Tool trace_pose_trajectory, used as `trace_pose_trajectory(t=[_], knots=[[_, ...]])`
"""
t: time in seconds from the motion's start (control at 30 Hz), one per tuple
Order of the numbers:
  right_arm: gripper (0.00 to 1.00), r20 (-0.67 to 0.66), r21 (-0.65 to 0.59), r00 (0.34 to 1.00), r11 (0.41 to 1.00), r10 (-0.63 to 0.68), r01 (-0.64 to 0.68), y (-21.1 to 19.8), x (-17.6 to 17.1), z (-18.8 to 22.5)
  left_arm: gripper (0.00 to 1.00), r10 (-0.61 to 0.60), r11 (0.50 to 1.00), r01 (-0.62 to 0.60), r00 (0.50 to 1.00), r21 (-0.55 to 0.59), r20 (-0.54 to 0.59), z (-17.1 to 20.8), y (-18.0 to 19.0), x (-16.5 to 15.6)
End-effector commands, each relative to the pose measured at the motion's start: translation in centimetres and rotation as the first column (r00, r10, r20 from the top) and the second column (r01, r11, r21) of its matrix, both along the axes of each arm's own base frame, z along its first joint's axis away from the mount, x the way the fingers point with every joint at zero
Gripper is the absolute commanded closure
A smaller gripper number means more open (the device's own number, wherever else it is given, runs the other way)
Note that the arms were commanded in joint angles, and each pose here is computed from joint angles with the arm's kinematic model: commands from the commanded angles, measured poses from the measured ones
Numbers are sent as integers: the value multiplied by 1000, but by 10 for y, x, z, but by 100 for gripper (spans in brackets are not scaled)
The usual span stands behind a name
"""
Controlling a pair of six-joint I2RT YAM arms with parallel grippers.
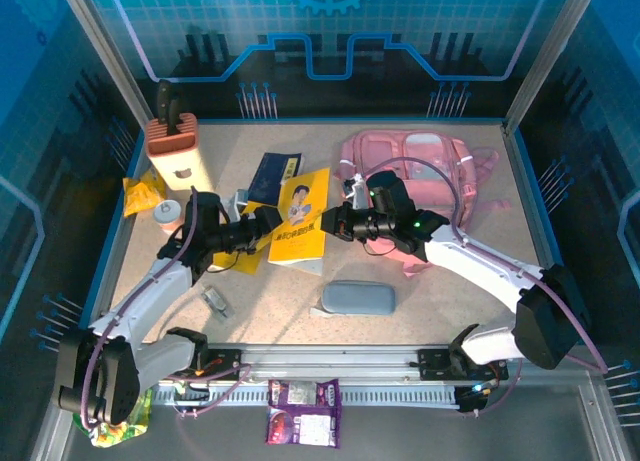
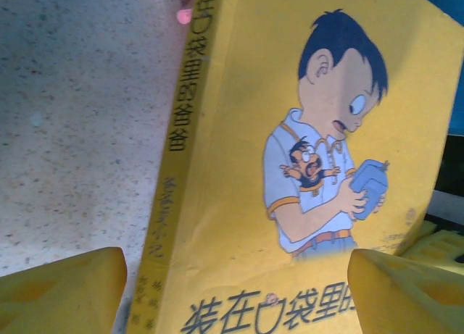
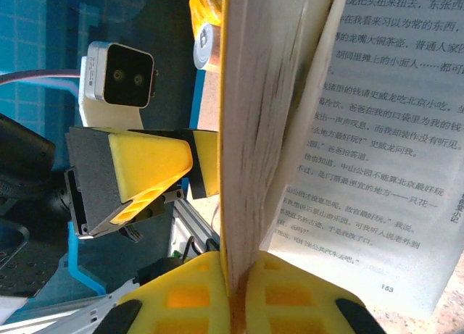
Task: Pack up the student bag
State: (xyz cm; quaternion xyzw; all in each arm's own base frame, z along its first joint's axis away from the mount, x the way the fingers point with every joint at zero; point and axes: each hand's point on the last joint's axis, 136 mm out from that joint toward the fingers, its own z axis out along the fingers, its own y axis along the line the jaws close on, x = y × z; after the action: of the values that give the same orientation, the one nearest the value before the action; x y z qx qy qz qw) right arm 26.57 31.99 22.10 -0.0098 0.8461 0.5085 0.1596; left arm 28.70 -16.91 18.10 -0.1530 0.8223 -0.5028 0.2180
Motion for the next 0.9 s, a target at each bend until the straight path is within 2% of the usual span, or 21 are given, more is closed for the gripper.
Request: trace_pose_trajectory(t=[0.0,0.3,0.6,0.87], knots=[[91,103,105,995,994,14,-25,5,5,41,22,-40,995,44,998,-86,47,21,-9,0],[91,82,79,997,997,-2,-5,-2,9,25,53,-54,986,69,993,-151,101,54,-19,0],[90,86,93,996,996,-1,-7,-4,8,28,63,-76,989,88,992,-122,100,50,-34,-3],[89,82,85,997,996,-15,8,-11,9,25,85,-85,993,94,988,-67,126,52,-35,-4]])
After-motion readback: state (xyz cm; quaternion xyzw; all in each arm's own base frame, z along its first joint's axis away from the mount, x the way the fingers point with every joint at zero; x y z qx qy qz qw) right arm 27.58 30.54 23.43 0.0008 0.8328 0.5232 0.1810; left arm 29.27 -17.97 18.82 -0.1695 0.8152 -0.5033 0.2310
